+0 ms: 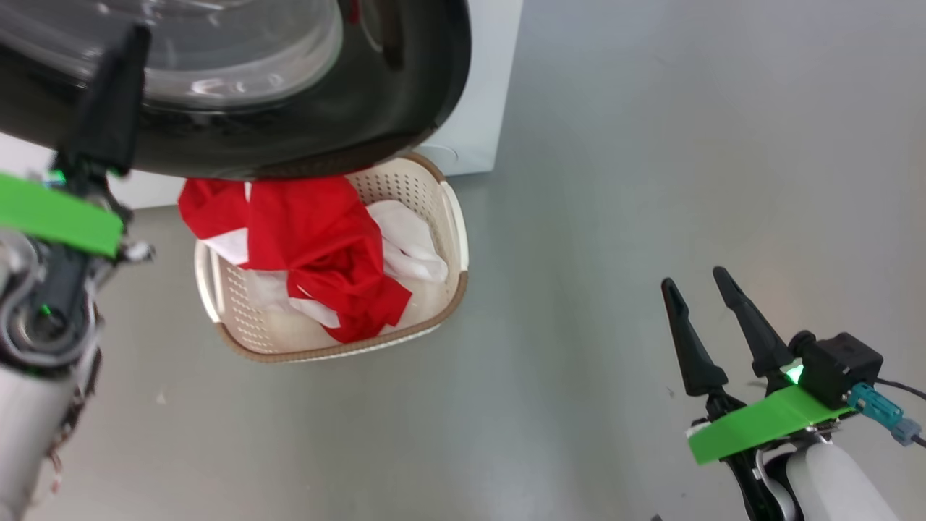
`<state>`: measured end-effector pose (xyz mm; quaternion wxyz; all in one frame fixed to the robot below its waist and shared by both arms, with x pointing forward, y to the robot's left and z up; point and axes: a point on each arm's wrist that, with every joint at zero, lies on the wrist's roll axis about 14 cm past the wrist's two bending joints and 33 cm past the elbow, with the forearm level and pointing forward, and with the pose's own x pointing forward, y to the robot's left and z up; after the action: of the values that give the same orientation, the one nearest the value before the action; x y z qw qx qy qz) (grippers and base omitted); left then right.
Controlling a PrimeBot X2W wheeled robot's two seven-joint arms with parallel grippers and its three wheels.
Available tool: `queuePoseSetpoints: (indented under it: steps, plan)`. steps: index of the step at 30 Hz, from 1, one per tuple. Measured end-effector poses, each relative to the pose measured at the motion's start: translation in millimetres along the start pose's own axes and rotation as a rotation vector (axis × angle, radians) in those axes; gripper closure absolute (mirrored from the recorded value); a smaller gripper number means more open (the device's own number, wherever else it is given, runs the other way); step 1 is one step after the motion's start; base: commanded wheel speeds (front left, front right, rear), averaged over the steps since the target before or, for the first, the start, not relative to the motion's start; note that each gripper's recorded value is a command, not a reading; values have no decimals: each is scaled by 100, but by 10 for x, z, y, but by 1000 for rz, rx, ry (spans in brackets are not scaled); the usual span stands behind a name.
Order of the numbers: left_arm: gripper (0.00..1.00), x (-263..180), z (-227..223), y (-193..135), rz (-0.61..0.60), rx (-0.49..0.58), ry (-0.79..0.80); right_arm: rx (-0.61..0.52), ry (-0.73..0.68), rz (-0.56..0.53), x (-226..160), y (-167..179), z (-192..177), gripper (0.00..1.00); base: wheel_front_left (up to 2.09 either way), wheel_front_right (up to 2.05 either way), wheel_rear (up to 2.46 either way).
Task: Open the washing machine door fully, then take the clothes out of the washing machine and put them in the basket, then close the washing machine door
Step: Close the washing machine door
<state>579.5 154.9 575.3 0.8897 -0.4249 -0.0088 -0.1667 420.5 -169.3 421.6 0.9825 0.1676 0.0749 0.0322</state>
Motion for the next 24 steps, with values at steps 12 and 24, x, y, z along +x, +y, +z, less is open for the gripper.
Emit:
queuePoseSetpoints:
  steps: [12, 24]
  plan:
    - [0, -638, 6, 146, 91, -20, -33, -12, -3, 39, -150, 117, 41, 0, 0, 0, 0]
    - [0, -1225, -38, 360, 202, -57, -60, -21, -3, 54, -325, 169, 58, 0, 0, 0, 0]
